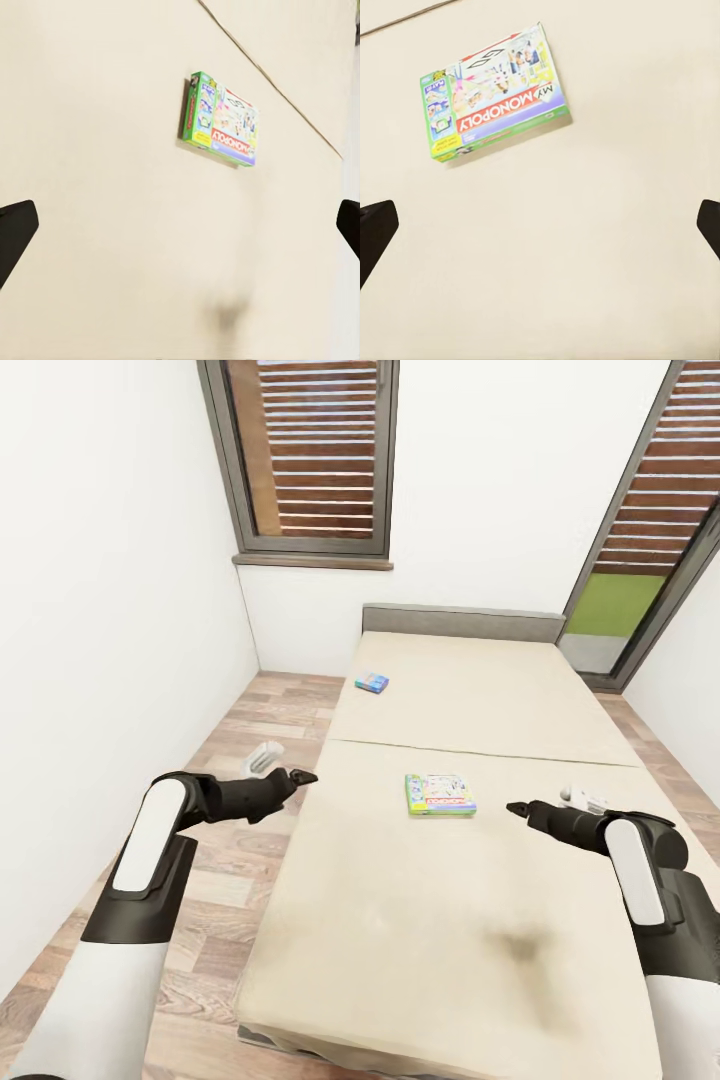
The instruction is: Put all the toys in the child's room - the three board games (two on the bed and one on the table), the two jigsaw puzzles on the table, and the tennis ball on the table - inside the toy box on the table in the child's room.
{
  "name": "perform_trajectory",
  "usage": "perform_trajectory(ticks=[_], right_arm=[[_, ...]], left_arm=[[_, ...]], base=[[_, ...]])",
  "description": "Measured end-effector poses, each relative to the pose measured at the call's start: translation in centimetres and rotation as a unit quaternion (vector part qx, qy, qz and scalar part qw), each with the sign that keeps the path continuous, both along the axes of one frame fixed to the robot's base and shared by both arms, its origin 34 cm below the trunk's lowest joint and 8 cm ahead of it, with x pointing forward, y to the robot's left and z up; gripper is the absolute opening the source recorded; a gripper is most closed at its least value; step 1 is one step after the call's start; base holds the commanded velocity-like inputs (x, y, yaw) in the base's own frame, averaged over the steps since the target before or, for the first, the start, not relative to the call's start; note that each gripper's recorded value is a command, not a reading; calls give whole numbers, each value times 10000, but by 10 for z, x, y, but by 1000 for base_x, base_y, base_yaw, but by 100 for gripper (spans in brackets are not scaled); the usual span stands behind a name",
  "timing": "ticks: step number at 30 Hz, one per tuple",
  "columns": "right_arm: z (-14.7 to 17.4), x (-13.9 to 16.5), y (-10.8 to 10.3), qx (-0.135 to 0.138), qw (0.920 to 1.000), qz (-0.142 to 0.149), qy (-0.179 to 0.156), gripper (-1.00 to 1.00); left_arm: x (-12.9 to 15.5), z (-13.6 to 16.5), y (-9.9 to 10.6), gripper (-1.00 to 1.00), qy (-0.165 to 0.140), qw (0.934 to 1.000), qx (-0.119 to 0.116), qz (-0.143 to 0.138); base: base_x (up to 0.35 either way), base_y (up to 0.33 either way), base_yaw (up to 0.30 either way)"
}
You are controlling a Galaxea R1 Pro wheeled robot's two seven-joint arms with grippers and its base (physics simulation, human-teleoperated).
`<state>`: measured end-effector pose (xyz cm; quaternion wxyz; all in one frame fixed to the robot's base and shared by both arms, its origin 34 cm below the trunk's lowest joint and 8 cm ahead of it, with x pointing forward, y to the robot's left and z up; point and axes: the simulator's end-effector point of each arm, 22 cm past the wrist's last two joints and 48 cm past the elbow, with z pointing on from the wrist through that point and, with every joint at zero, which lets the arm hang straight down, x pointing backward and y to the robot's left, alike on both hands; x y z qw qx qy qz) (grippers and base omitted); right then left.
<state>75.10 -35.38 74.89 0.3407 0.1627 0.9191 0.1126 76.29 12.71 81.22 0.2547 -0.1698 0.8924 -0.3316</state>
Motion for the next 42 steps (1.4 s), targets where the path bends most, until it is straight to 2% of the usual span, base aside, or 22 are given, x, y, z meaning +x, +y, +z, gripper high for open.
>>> perform_trajectory(ticks=[14,20,31,38,42], right_arm=[[-14,3,-1,105,9997,-53,205,100],[-12,5,-1,134,9997,-53,179,100],[-11,6,0,153,9997,-44,165,100],[-32,28,-5,330,9973,-218,612,100],[-35,54,-2,505,9944,-317,873,100]], left_arm=[[-5,-4,1,100,39,10000,-80,34],[-7,-6,1,100,37,9999,-125,27],[-8,-8,2,100,49,9999,-146,31],[-8,-9,-1,100,65,9998,-174,25],[-8,-8,-2,100,58,9998,-187,24]], base=[[59,0,0],[191,0,0],[39,0,0],[3,0,0],[1,0,0]])
